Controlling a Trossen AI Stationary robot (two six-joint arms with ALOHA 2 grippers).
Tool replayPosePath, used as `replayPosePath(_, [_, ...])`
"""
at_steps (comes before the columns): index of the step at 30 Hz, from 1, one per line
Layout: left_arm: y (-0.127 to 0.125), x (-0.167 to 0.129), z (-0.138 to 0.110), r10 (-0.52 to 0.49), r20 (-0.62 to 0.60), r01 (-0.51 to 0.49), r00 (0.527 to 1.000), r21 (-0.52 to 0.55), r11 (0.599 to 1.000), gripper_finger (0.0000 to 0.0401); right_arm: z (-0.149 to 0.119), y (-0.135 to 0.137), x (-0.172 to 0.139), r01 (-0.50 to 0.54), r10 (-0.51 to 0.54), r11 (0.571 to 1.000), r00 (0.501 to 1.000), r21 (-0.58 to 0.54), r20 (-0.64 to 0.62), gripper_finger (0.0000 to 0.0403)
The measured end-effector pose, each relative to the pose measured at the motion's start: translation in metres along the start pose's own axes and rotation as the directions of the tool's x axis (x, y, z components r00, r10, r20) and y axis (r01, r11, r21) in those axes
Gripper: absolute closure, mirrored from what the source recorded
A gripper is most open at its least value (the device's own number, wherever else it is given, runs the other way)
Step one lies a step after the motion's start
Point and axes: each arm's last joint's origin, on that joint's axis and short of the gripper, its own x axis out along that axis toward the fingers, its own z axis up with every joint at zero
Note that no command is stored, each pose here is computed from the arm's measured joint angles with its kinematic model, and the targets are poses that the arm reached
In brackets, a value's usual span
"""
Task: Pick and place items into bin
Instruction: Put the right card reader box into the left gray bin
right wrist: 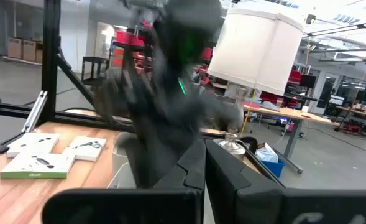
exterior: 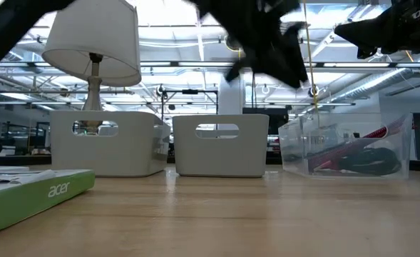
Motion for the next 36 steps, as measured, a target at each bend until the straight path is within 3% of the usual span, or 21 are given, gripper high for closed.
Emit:
replayPosePath(6, [-0.008, -0.09, 0.026, -0.139, -0.039, 0.131, 0.99, -0.153, 0.979, 0.0389, 0.0, 0.0, 0.0, 0.0, 0.0, 1.0, 1.0, 0.007, 0.005, 0.0403])
replayPosePath(9, [-0.016, -0.137, 0.038, -0.187, -0.046, 0.167, 0.981, -0.285, 0.944, 0.0393, 0.001, 0.0, 0.0, 0.001, -0.001, 1.0, 1.0, 0.007, 0.007, 0.0403])
replayPosePath(11, [-0.024, -0.163, 0.047, -0.212, -0.05, 0.174, 0.976, -0.406, 0.897, 0.0396, 0.001, 0.0, 0.0, 0.0, 0.0, 1.0, 1.0, 0.008, 0.009, 0.0403])
replayPosePath(13, [-0.034, -0.184, 0.055, -0.251, -0.055, 0.182, 0.966, -0.542, 0.82, 0.0397, 0.003, 0.0, 0.0, 0.003, -0.003, 1.0, 1.0, 0.015, 0.027, 0.0403])
replayPosePath(16, [-0.055, -0.208, 0.066, -0.348, -0.092, 0.21, 0.933, -0.644, 0.735, 0.0392, 0.005, -0.001, 0.0, 0.0, -0.003, 0.998, 0.999, 0.06, 0.049, 0.0403])
replayPosePath(20, [-0.088, -0.223, 0.088, -0.364, -0.148, 0.198, 0.92, -0.625, 0.755, 0.0397, 0.004, 0.0, 0.0, -0.028, 0.025, 0.998, 0.999, 0.065, 0.044, 0.0403])
replayPosePath(24, [-0.114, -0.234, 0.1, -0.276, -0.099, 0.154, 0.956, -0.631, 0.761, 0.0393, 0.003, 0.0, 0.0, -0.03, 0.027, 0.995, 0.999, 0.093, 0.036, 0.0403])
replayPosePath(29, [-0.158, -0.24, 0.1, -0.104, 0.088, 0.136, 0.991, -0.625, 0.769, 0.0397, 0.002, 0.001, 0.001, -0.032, 0.029, 0.993, 0.999, 0.116, 0.024, 0.0403])
replayPosePath(36, [-0.229, -0.229, 0.063, 0.173, 0.197, 0.022, 0.965, -0.72, 0.694, 0.0398, 0.001, 0.001, 0.001, -0.033, 0.031, 0.993, 0.999, 0.114, 0.014, 0.0403])
